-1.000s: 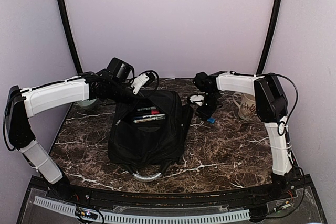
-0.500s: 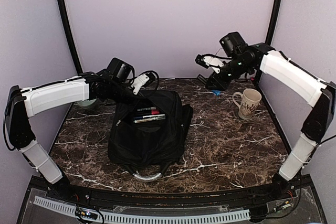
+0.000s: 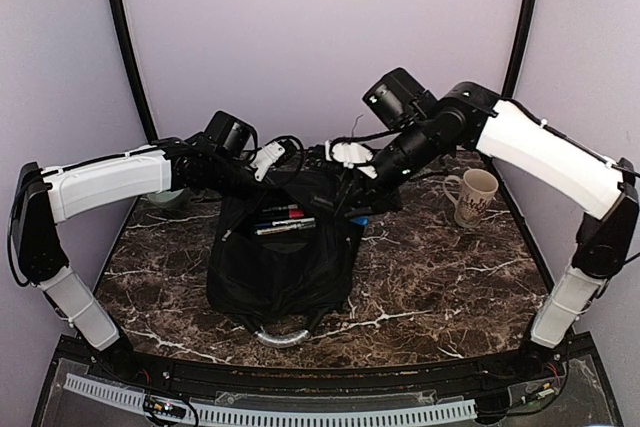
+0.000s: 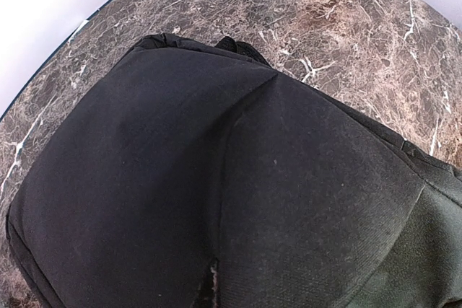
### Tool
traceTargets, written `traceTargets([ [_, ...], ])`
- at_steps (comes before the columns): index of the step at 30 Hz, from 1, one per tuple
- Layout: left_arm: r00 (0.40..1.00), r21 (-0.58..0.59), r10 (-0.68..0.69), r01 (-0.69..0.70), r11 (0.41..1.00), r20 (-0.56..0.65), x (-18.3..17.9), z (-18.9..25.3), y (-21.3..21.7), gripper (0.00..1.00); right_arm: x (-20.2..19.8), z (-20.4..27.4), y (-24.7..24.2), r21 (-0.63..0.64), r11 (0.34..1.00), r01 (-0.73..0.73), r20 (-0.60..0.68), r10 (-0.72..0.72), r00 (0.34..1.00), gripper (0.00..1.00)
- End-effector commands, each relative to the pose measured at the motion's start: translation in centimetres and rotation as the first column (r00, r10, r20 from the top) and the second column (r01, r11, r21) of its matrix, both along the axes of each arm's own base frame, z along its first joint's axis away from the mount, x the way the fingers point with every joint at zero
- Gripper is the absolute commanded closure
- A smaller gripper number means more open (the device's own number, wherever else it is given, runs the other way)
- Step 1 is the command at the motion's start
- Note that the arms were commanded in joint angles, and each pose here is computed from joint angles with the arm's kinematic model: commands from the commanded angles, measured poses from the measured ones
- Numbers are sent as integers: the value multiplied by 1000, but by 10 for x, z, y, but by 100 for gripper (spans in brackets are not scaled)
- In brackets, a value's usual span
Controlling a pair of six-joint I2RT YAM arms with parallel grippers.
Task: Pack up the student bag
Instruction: Place the pen in the lower front pocket of the bag.
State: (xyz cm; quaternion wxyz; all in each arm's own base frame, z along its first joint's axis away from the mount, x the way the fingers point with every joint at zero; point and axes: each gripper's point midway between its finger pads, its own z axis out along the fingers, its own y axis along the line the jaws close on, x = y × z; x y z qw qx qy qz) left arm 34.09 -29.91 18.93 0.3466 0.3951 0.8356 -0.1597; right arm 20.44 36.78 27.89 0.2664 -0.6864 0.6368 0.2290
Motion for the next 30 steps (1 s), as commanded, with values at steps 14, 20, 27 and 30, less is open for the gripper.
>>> traceTargets([
  [14, 996, -119, 19, -8, 993, 92, 13, 47, -7, 100, 1, -58, 115, -132, 991, -18, 279, 54, 959, 83],
  [20, 996, -127, 12, -1, 992, 86, 11, 48, -9, 100, 39, -91, 119, -223, 970, 102, 415, 0, 910, 83],
  [27, 996, -126, 13, -2, 992, 88, 11, 49, -8, 100, 72, -129, 116, -295, 933, 205, 550, -10, 835, 85],
  [30, 996, -129, 10, 2, 992, 90, 10, 51, -8, 100, 86, -141, 114, -311, 917, 250, 597, -16, 802, 85],
])
